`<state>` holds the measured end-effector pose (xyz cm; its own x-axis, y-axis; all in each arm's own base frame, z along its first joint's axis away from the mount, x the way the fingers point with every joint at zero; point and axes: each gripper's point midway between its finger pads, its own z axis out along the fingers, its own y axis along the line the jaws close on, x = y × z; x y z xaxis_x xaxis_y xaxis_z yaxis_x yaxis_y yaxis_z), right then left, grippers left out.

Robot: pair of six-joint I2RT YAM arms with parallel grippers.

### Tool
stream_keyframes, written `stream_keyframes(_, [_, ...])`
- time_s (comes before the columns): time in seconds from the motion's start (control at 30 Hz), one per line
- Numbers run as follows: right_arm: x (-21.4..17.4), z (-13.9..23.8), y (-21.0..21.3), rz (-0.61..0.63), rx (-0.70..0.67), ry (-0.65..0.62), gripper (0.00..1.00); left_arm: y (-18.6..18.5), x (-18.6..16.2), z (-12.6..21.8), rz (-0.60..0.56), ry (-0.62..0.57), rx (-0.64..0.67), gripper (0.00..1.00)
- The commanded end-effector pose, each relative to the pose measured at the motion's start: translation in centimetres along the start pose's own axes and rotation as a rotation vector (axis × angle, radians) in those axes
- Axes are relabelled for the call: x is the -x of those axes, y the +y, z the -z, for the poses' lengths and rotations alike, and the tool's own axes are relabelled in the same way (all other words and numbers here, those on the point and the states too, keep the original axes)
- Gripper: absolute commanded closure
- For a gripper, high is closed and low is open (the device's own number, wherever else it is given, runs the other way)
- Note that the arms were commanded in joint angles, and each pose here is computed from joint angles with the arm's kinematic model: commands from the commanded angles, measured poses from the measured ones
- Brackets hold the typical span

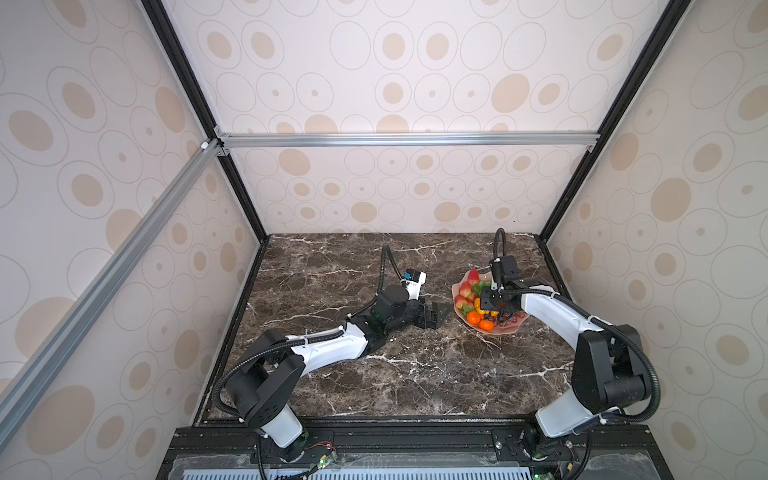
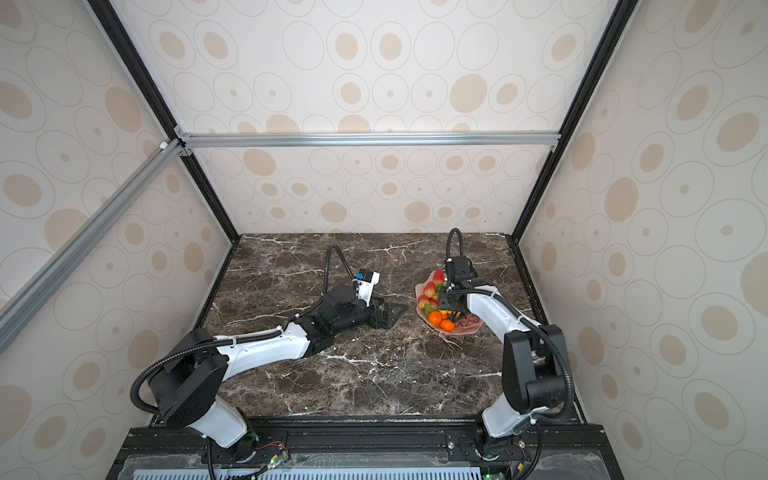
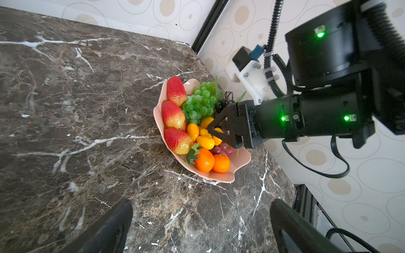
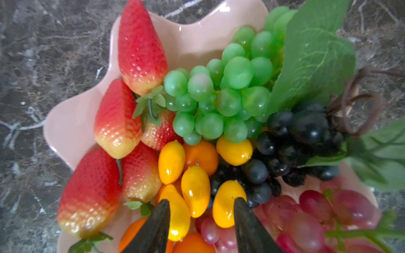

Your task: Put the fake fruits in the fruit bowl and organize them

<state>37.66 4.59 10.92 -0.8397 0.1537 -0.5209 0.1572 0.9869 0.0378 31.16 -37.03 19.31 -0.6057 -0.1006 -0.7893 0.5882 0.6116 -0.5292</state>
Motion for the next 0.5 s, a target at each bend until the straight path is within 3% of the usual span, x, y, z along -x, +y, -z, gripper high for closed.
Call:
stream_keyframes(0.0, [1.9, 3.4, -1.1, -0.060, 0.001, -0.143, 0.47, -0.8, 1.9, 1.1, -0.055, -0.070, 0.001, 0.01])
stream_keyframes(0.23, [2.1, 6.5, -9.4, -0.322, -0.163, -0.262, 0.48, -0.4, 2.2, 1.0, -0.084, -0.068, 0.029, 0.01])
stream_keyframes(0.47, [0.6, 5.0, -15.9, -0.540, -0.218, -0.159, 0.63, -3.7, 1.6, -1.4, -0.169, -0.019, -0.021, 0.01])
